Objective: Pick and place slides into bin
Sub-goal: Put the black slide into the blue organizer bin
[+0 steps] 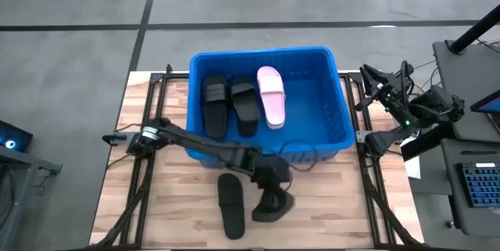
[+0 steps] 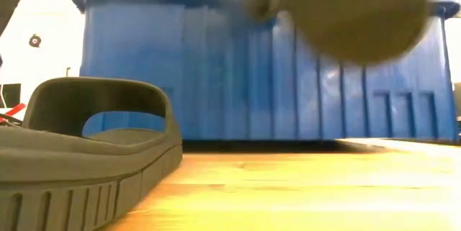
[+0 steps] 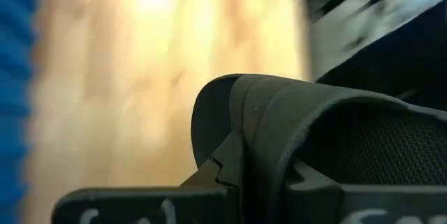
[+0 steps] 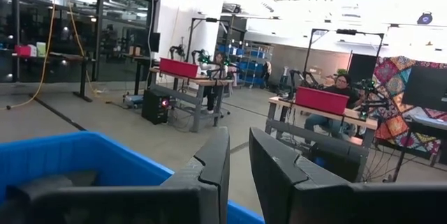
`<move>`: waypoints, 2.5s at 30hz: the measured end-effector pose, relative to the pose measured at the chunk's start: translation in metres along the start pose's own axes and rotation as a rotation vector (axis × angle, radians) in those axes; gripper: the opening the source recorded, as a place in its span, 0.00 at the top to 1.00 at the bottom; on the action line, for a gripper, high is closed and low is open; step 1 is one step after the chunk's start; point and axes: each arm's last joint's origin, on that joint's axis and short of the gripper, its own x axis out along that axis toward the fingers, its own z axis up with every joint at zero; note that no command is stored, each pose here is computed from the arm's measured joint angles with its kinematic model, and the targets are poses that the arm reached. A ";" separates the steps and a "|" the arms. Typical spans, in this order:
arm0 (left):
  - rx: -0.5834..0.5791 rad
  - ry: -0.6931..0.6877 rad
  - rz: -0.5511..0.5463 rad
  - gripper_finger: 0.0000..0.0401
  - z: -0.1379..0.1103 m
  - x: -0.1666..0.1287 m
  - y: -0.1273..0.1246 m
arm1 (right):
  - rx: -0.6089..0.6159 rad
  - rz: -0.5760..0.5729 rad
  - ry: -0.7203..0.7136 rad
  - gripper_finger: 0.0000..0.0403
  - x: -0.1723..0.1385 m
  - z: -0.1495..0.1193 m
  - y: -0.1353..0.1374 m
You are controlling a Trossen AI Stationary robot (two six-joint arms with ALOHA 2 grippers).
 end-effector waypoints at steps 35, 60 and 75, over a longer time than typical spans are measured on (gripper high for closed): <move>0.103 -0.714 0.096 1.00 0.069 -0.067 0.011 | -0.072 0.016 0.019 0.88 0.000 -0.006 0.004; 0.222 -0.649 1.261 1.00 0.098 -0.065 0.136 | 0.092 -0.025 -0.021 0.88 -0.001 0.036 -0.035; 0.328 -0.506 1.321 1.00 0.114 -0.011 0.204 | 0.141 -0.080 0.028 0.88 -0.001 0.034 -0.035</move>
